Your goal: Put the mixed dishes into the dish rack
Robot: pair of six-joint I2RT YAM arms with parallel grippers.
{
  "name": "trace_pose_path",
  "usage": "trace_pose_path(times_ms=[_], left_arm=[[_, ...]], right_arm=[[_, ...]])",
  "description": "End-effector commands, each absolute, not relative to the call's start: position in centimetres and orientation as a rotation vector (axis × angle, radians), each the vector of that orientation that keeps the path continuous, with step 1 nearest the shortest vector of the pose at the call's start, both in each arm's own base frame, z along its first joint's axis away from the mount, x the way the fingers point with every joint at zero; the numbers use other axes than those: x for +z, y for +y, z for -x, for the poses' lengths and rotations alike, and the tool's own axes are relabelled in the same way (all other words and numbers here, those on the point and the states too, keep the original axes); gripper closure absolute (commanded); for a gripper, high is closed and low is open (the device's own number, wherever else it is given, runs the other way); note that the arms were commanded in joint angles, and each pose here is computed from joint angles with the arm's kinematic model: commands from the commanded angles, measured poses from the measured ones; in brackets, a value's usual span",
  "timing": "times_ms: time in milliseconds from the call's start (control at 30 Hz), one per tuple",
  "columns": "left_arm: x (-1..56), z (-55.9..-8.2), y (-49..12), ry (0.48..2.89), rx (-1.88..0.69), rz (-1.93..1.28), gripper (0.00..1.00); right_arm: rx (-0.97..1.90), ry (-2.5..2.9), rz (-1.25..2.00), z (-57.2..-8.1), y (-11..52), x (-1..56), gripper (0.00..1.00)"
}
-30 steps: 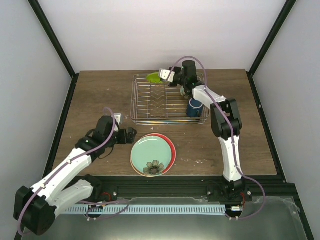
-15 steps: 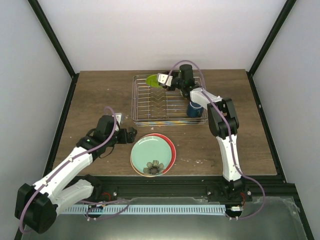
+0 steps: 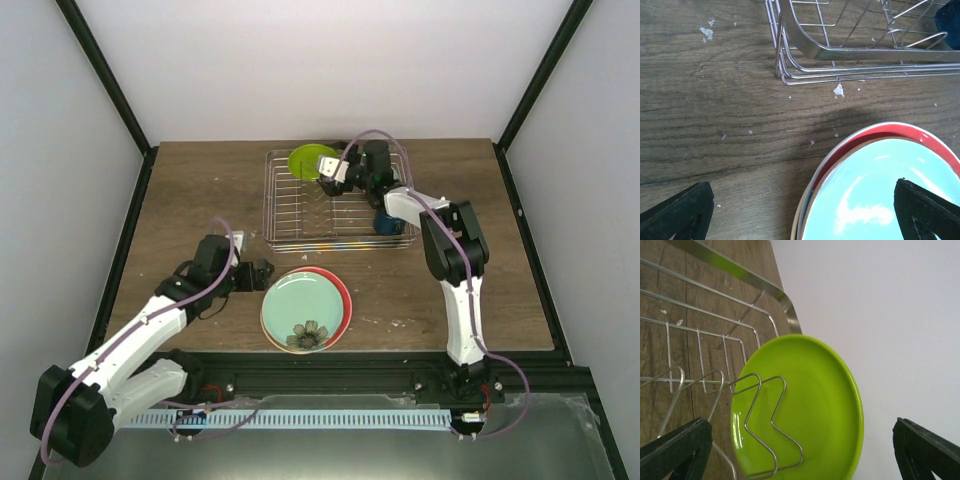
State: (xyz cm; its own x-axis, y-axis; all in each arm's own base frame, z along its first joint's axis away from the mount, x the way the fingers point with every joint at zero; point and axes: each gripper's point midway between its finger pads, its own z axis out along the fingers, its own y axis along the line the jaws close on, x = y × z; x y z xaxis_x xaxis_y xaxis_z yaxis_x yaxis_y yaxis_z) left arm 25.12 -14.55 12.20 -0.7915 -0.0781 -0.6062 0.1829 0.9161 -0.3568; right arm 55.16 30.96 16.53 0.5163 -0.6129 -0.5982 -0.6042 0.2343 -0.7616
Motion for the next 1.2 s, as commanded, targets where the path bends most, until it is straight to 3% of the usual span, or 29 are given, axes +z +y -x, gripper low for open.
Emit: trace_pose_path(times_ms=[0,400,600,733,933,1167], left_arm=[[11.5,-25.2,-14.5,2.427,-0.542,-0.064,0.00],[8.6,-24.2,-15.1,2.466,-0.604,-0.065,0.00],[8.1,-23.8,-16.1,2.470,-0.673,-0.112,0.00],[8.0,-23.5,-16.6,2.476,-0.708,-0.137,0.01],[9.0,-22.2,-16.8,2.435,-0.776,-0.173,0.20],[9.4,-20.7,-17.0,2.402,-0.851,-0.169,0.38]], right_arm=[[-0.057,1.056,1.312,-53.8,30.6,23.0,0.00],[0.052,1.344,0.904,-49.3,25.5,31.1,0.00],[0.290,1.673,0.732,-43.9,25.1,27.6,0.02],[0.479,1.769,0.687,-39.0,26.5,25.1,0.16],[0.476,1.870,0.714,-33.9,27.5,22.9,0.30],[0.519,1.940,0.638,-30.7,25.5,21.4,0.35]])
